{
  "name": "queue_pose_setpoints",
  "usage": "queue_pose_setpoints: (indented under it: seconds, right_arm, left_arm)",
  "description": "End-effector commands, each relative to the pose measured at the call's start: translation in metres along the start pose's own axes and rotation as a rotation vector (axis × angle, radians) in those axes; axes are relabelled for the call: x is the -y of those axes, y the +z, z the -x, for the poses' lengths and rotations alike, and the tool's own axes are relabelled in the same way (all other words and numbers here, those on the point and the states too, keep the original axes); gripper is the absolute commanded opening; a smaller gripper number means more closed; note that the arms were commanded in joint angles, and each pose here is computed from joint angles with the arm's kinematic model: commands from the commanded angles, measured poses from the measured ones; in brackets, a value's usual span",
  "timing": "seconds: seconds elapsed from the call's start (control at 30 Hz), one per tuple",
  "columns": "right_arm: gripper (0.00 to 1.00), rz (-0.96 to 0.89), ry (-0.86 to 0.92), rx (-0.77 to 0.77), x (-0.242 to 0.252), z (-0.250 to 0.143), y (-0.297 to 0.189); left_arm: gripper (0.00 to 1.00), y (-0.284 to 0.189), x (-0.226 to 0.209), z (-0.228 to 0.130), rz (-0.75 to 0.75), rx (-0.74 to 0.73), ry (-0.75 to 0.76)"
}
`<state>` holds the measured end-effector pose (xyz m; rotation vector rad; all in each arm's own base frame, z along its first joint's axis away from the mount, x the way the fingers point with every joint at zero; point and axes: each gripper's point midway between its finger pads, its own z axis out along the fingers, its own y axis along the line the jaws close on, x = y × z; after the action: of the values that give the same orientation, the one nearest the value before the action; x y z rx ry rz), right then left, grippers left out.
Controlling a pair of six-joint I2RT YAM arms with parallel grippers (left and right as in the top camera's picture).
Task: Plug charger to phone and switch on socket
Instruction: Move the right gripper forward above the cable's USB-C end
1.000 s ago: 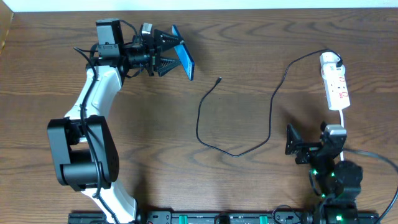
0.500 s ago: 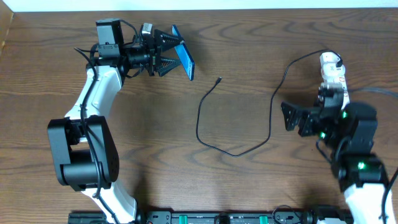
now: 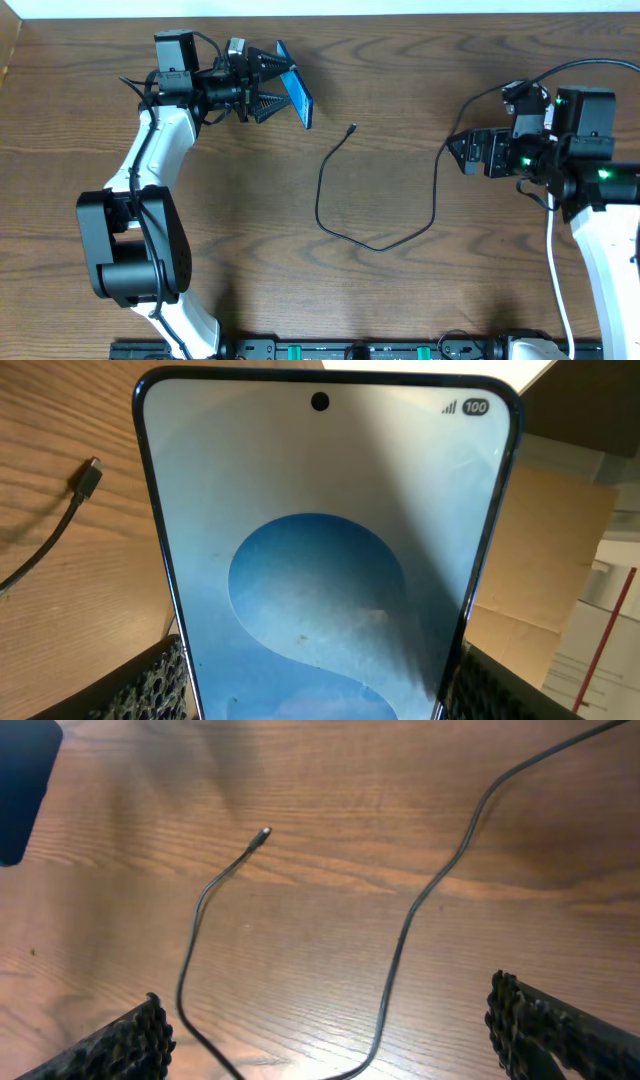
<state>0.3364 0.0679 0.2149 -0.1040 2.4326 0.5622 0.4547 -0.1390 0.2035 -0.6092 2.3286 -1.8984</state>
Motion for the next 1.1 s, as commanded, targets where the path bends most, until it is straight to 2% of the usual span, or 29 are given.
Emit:
queue_pose_setpoints:
  seconds: [0.0,1.07]
  right_arm:
    - [0.99,0.074,0.052,0.007,-0.0154,0.0070,0.0014]
    - [0.99,0.078,0.059,0.007,-0.0173,0.0081,0.0039]
  left_arm:
    - [0.73,-0.0027,0.0145,-0.0050,-0.023,-0.016,0.000]
    - [0.73,-0.0016,0.0146,-0.0060,-0.021,-0.020,-0.095]
